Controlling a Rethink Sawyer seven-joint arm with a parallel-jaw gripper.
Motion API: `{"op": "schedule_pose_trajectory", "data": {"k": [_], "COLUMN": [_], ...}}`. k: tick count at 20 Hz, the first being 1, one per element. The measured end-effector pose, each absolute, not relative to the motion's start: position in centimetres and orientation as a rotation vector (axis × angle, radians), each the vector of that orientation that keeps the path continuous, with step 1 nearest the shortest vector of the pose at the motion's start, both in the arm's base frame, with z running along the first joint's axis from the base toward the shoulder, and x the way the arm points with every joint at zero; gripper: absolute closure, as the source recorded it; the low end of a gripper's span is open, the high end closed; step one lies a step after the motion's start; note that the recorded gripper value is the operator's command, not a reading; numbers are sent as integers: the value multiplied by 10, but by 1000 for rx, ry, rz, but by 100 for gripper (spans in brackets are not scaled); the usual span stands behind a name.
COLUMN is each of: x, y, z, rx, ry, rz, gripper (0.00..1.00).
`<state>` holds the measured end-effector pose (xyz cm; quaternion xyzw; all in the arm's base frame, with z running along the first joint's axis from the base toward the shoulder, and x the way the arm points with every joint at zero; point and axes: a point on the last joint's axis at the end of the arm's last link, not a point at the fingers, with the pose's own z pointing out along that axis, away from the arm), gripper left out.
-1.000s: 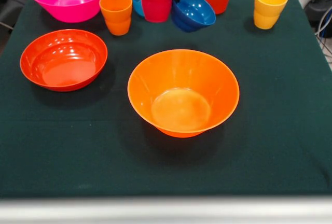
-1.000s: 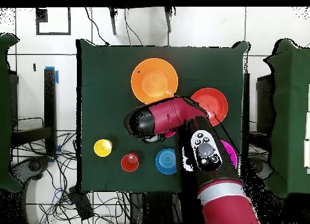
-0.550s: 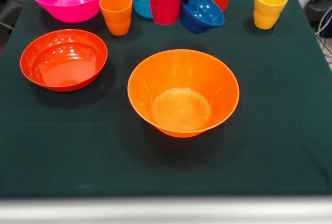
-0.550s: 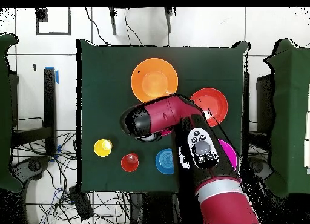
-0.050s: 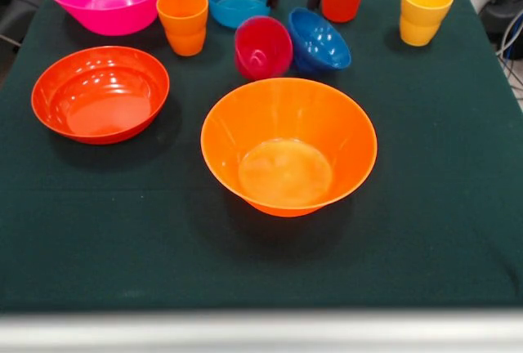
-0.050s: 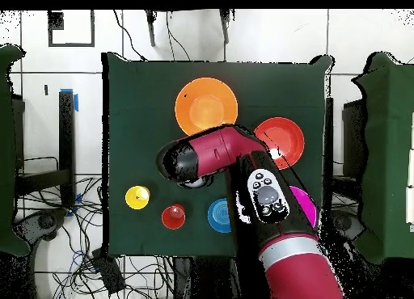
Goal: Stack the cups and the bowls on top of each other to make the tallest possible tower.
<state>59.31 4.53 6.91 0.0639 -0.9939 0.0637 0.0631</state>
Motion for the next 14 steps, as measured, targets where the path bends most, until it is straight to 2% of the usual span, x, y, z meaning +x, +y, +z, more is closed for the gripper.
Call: {"op": "schedule_pose_trajectory", "data": {"k": [1,2,14], "x": [594,595,597], "y": [46,50,50], "z": [69,70,70], "rx": [195,203,201], "ry": [-3004,-3007,-3012], "rz": [190,180,169], "gripper": [0,100,100]}}
